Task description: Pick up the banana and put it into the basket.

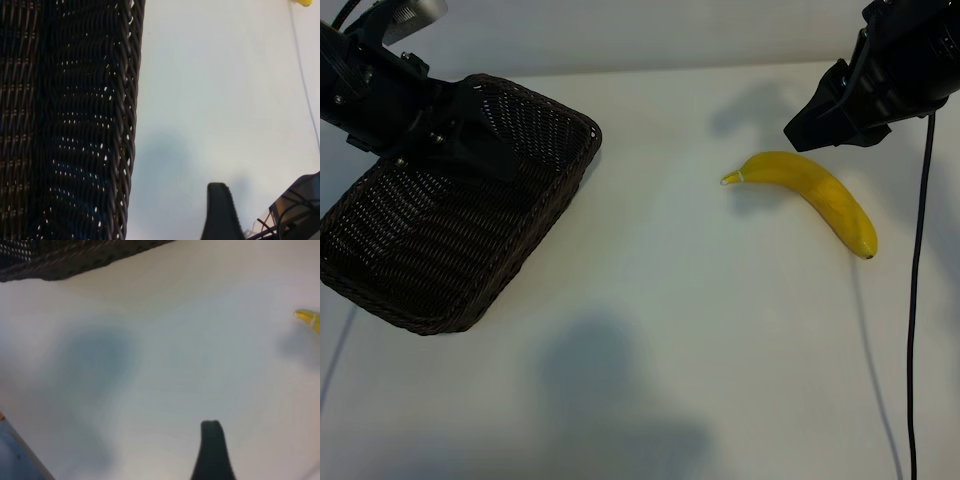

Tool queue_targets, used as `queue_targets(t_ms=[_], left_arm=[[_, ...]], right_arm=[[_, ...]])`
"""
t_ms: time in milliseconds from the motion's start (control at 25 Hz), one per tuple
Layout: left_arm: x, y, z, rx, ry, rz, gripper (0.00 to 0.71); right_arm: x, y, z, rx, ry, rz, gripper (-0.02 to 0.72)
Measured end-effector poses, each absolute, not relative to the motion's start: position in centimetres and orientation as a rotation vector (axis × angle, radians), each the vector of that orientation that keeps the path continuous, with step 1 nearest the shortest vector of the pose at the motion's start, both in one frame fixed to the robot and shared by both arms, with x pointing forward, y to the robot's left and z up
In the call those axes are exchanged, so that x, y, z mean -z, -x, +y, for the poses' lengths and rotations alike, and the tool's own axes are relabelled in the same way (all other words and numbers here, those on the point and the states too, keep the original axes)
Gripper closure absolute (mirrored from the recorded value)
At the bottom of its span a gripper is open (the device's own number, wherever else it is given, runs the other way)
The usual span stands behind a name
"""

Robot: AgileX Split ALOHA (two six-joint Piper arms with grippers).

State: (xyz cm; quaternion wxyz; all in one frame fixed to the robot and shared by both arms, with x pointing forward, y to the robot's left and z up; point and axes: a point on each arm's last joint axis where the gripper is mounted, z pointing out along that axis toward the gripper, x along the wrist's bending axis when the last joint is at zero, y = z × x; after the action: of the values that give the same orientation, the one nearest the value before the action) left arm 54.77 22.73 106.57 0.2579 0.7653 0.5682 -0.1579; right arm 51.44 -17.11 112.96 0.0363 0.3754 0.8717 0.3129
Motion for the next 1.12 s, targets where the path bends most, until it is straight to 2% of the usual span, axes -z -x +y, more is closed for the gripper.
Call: queue_targets(t_ms=[1120], left_arm=[[-106.45, -55.02, 22.94, 0.377, -2.083, 1.552, 0.21]], right_arm=[[-113.02, -51.57, -17.1, -0.97, -1.152, 2.661, 0.178]])
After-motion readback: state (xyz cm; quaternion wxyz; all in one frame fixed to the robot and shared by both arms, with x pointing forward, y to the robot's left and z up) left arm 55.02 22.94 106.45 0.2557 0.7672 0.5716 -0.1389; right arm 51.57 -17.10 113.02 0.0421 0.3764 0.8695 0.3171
